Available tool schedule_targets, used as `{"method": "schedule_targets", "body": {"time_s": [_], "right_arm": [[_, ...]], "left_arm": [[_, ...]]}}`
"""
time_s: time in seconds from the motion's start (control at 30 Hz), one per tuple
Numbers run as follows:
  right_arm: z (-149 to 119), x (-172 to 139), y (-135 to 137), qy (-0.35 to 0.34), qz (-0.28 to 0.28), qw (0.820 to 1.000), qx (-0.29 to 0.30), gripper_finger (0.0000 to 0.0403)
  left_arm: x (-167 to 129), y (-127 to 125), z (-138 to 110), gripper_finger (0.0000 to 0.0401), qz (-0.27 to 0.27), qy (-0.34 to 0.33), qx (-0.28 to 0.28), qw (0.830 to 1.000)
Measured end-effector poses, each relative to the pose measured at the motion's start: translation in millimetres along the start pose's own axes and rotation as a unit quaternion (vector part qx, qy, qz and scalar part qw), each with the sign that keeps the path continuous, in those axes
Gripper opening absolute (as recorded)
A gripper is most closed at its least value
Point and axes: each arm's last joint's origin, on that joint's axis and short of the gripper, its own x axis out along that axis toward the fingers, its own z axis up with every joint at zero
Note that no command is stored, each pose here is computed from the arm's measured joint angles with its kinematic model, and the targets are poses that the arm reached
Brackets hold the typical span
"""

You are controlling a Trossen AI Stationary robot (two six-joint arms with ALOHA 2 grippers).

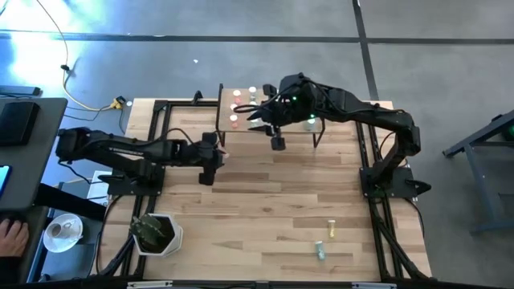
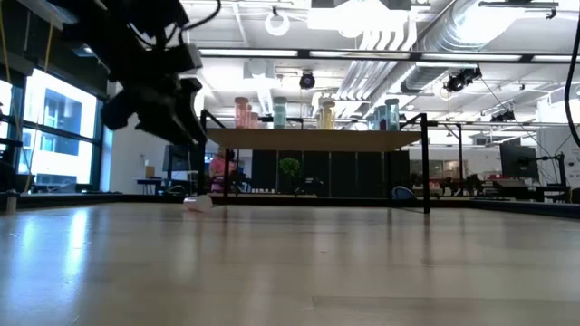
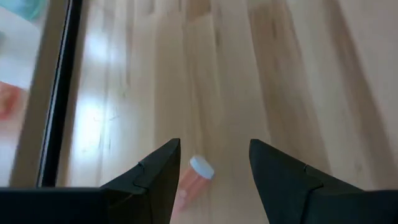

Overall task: Pick and place medicine bottles onto shelf by color
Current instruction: Put the red medicine bottle on the shelf

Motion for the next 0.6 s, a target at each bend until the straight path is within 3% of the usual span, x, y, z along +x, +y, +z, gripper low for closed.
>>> {"method": "schedule_targets", "body": {"time_s": [0.23, 0.6], "right_arm": [[-5, -1, 2, 0.026, 0.012, 1.0, 0.005, 0.0129], [-7, -1, 3, 0.037, 0.016, 0.999, 0.007, 0.0129]], "left_arm": [[20, -4, -5, 0.0181, 0.01, 0.063, 0.045, 0.997], [35, 21, -6, 0.0181, 0.005, 0.139, 0.057, 0.989]]}}
